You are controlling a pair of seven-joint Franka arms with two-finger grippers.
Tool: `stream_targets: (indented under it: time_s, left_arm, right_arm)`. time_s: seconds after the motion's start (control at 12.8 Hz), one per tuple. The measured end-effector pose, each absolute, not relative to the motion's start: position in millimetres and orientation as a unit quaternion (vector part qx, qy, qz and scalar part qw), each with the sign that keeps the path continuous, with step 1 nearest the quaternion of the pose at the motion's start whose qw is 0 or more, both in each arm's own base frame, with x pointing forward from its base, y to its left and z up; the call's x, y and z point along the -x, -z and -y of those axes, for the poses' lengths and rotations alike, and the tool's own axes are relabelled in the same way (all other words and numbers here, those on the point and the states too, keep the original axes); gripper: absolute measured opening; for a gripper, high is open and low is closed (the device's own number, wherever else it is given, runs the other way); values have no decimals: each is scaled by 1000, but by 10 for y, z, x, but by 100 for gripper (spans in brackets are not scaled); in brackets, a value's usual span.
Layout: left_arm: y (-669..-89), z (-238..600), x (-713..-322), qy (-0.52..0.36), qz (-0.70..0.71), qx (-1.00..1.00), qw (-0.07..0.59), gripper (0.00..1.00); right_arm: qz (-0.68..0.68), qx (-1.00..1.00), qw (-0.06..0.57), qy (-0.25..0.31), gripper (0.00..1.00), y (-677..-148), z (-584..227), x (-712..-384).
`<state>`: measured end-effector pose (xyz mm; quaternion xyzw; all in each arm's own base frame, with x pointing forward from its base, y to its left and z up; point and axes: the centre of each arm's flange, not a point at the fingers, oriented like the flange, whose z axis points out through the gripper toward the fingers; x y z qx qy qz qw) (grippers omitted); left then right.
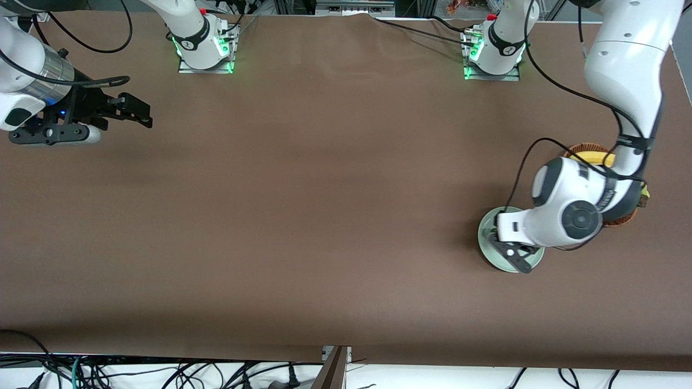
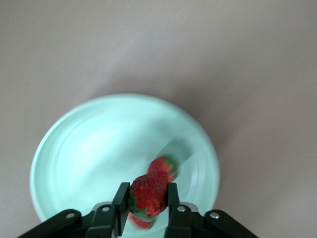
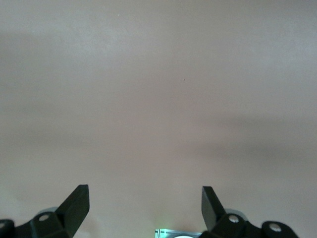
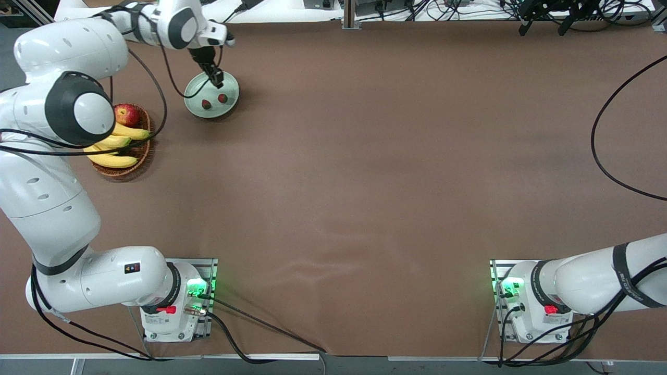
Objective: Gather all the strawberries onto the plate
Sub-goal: 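Release the third strawberry onto the plate with the left gripper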
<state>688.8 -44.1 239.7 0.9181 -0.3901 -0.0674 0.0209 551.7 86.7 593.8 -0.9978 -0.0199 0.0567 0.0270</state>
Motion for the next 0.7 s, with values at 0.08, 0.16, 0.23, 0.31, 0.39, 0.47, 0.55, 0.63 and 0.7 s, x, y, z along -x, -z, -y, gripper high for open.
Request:
stream_targets:
  time_s: [0.08, 0.16, 0.23, 0.31, 0.39, 0.47, 0.55, 0.63, 0.7]
  left_arm:
    - [-2306, 302, -6899, 61, 402, -913, 26, 37]
    - [-2219, 250, -6908, 55, 414, -908, 29, 41]
    - [-2158, 252, -6918, 49, 423, -904, 31, 50]
    - [-2122, 271, -6922, 46, 427, -902, 33, 60]
    - [-2118, 278, -6924, 45, 429, -902, 33, 71]
    - [-2127, 283, -6928, 44, 430, -901, 33, 82]
    - [-2152, 295, -6936, 42, 431, -901, 33, 93]
    - [-2233, 322, -6949, 39, 433, -900, 32, 100]
    - [-2385, 371, -6953, 42, 434, -900, 32, 100]
  right_arm:
    - [20, 998, 27, -52, 100, -5974, -870, -5534]
    - [20, 998, 27, -49, 100, -5992, -873, -5548]
    - [20, 998, 25, -49, 100, -5993, -868, -5563]
    - [19, 999, 18, -47, 100, -5985, -850, -5583]
    - [18, 999, 11, -42, 100, -5999, -825, -5609]
    - [17, 999, 6, -35, 100, -6043, -804, -5629]
    - [16, 999, 6, -31, 100, -6077, -798, -5638]
    - [14, 999, 6, -30, 100, -6083, -801, -5646]
    - [11, 999, 5, -31, 100, -6074, -803, -5655]
